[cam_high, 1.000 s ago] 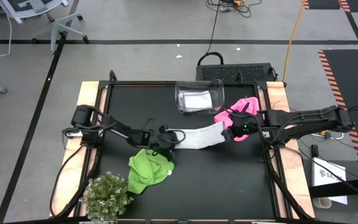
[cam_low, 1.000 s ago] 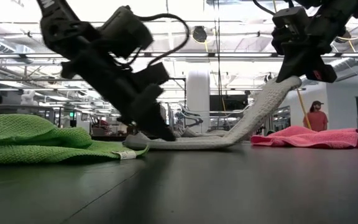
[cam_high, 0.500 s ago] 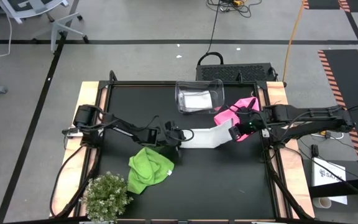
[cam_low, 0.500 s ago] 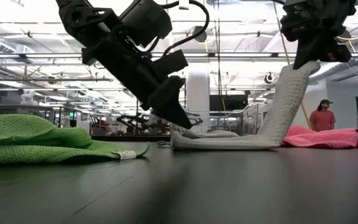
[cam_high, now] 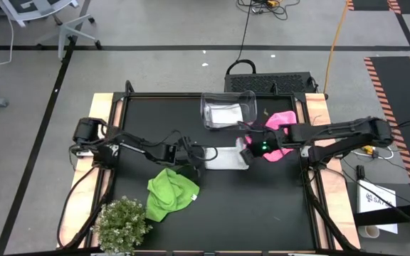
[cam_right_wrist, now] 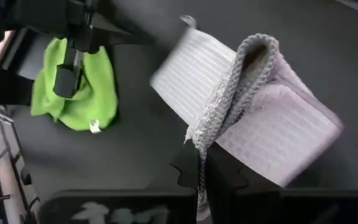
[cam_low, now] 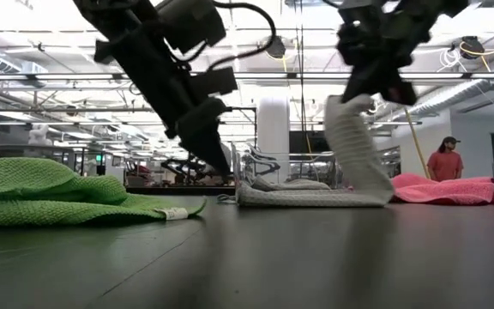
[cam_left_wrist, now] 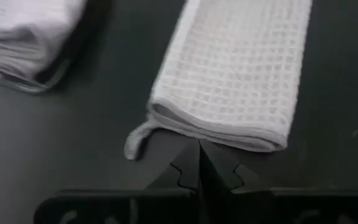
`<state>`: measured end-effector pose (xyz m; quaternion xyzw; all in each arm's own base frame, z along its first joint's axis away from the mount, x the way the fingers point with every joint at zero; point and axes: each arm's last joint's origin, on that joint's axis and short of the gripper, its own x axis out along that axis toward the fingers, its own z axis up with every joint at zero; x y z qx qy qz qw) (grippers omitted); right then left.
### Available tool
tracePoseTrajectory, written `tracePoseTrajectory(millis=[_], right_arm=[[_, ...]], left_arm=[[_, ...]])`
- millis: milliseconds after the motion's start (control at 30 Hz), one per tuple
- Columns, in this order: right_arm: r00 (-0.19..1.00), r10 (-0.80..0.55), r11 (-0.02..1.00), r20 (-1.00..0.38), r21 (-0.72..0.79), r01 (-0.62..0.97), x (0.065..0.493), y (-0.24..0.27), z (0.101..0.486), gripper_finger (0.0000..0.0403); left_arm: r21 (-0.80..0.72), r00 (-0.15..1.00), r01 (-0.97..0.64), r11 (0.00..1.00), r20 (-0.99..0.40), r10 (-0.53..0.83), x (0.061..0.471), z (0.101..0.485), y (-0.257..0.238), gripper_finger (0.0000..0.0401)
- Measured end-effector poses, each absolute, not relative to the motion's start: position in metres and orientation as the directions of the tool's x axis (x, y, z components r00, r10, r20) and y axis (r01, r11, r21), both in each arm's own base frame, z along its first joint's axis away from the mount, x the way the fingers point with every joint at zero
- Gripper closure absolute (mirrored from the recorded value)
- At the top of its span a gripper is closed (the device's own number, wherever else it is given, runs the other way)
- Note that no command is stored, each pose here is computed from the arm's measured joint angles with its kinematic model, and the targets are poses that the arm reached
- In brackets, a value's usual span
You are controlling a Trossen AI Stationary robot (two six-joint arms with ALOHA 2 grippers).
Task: Fold microfiber towels
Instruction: Fold the gray microfiber cloth
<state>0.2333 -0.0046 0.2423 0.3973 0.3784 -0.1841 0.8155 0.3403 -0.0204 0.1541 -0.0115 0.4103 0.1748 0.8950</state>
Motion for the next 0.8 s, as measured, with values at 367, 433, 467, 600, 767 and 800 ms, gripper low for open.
tracePoseTrajectory(millis=[367, 433, 467, 600, 767, 800], right_arm=[[0.699, 0.071, 0.654, -0.712, 0.562, 0.507, 0.299, -0.010, 0.187, 0.0403], [0.715, 0.075, 0.651, -0.695, 0.577, 0.493, 0.307, -0.013, 0.178, 0.0403], [0.718, 0.077, 0.650, -0.692, 0.581, 0.490, 0.311, -0.013, 0.173, 0.0403], [0.723, 0.109, 0.643, -0.682, 0.603, 0.472, 0.320, -0.016, 0.158, 0.0402], [0.701, 0.113, 0.639, -0.704, 0.592, 0.491, 0.322, -0.016, 0.147, 0.0382], [0.703, 0.111, 0.639, -0.702, 0.593, 0.491, 0.322, -0.017, 0.147, 0.0376]], left_arm=[[0.138, 0.602, -0.356, 0.924, -0.722, 0.340, 0.331, 0.173, -0.019, 0.0388], [0.130, 0.597, -0.365, 0.922, -0.727, 0.339, 0.330, 0.173, -0.019, 0.0391], [0.128, 0.592, -0.369, 0.921, -0.731, 0.339, 0.330, 0.173, -0.019, 0.0395], [0.133, 0.577, -0.372, 0.919, -0.742, 0.341, 0.328, 0.171, -0.019, 0.0396], [0.131, 0.574, -0.376, 0.917, -0.744, 0.342, 0.328, 0.171, -0.019, 0.0390], [0.131, 0.574, -0.376, 0.917, -0.744, 0.342, 0.328, 0.171, -0.019, 0.0392]])
